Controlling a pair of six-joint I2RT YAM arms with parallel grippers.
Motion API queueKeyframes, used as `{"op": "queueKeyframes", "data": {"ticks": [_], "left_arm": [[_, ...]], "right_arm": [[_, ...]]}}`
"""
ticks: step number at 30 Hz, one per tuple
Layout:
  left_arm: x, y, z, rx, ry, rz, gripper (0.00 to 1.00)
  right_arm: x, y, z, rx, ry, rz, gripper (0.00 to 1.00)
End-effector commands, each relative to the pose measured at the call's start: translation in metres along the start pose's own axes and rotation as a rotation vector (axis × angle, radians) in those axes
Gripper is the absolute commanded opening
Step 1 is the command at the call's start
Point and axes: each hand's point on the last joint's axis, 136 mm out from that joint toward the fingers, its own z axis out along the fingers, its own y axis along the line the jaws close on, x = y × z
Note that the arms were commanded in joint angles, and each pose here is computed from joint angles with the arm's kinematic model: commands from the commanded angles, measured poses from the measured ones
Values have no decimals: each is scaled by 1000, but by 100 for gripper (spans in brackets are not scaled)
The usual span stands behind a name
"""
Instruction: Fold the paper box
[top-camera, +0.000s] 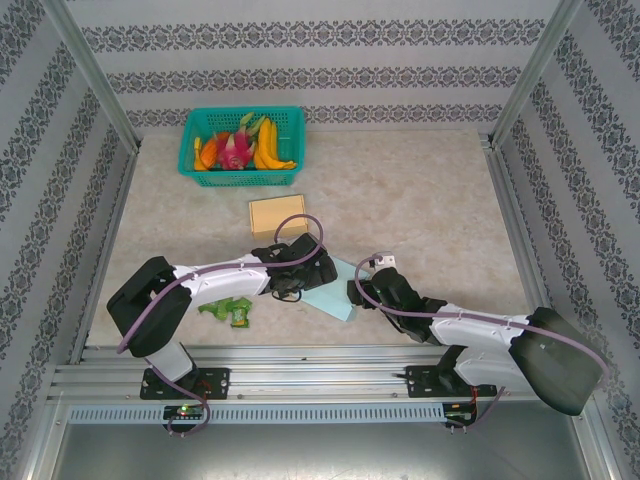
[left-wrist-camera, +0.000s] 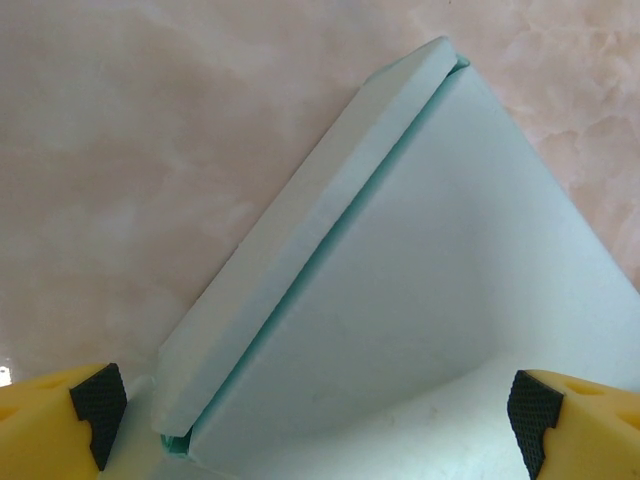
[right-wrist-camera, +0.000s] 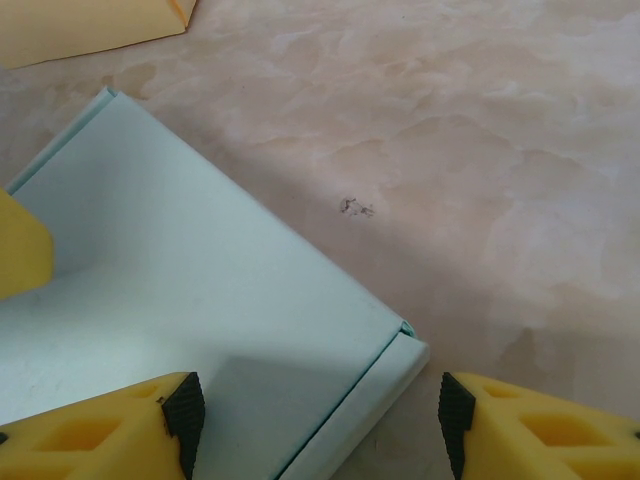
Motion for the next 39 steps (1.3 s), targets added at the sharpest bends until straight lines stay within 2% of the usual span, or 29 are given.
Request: {"op": "queueKeyframes", "data": {"ticks": [1, 11, 21, 29, 39], "left_arm": [[5, 9, 5, -16, 26, -31, 100], [11, 14, 10, -7, 41, -50, 100], [11, 13, 9, 1, 33, -57, 96], [11, 30, 12, -43, 7, -60, 92], [14, 44, 16, -85, 2, -58, 92]], "right_arm": [[6, -7, 3, 33, 35, -21, 65], [8, -6, 11, 42, 57, -29, 65], [5, -5, 14, 49, 61, -34, 65], [5, -8, 12, 63, 59, -55, 65], [-7, 5, -15, 33, 22, -64, 65]]}}
